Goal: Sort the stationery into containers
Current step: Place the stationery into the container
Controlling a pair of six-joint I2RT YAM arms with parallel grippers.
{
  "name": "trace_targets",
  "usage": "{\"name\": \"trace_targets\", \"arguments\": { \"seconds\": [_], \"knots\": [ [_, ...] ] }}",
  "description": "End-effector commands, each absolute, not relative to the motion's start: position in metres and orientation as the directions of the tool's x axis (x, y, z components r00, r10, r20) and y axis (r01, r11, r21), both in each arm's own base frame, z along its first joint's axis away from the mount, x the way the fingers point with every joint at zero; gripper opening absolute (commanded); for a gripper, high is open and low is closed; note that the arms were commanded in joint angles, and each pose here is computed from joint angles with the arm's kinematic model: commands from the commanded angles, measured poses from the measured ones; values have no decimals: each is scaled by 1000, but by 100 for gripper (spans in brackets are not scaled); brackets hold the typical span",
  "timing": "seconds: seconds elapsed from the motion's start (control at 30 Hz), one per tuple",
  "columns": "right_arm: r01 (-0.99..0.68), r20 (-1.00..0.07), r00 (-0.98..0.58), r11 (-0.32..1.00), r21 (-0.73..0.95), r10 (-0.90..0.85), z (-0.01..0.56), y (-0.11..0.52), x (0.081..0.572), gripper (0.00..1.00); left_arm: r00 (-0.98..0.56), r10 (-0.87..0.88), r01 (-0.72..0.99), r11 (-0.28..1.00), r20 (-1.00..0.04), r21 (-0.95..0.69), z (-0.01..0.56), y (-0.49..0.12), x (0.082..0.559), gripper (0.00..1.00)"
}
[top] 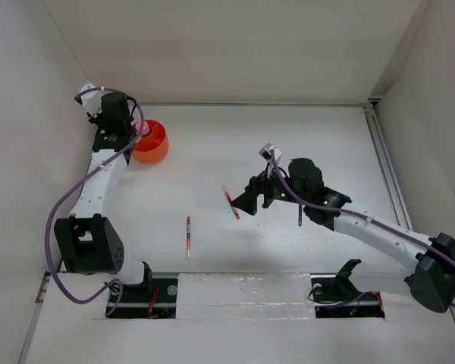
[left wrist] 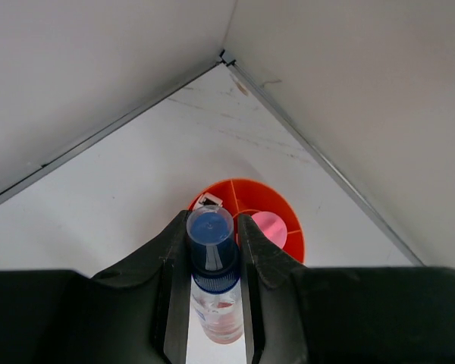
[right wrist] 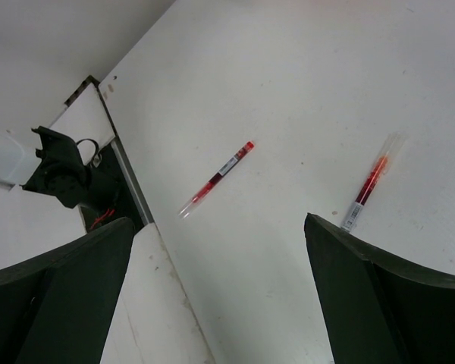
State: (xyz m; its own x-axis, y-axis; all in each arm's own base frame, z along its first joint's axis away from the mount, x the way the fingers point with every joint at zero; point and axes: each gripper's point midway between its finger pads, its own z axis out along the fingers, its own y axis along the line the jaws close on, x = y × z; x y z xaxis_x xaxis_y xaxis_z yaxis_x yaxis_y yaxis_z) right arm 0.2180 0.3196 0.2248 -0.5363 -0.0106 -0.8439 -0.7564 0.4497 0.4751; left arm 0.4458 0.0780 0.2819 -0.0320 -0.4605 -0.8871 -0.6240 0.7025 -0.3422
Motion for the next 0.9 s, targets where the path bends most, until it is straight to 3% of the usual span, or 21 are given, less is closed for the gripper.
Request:
{"name": "trace_targets", "arguments": {
  "seconds": [0.0,0.23,0.87],
  "knots": [
    [-792,-872,-489,416,447,5,240,319,216,100,111,-453,-635,652,-885,-413,301,88,448,0],
    [-789,-869,-495,418,449,0,235,317,214,100,159,-469,-704,563,-869,-433,269,100,443,0],
    [-788,-866,-499,424,447,-15,227,317,214,100,231,-549,-640,535,-803,-551,238,90,448,0]
  ]
}}
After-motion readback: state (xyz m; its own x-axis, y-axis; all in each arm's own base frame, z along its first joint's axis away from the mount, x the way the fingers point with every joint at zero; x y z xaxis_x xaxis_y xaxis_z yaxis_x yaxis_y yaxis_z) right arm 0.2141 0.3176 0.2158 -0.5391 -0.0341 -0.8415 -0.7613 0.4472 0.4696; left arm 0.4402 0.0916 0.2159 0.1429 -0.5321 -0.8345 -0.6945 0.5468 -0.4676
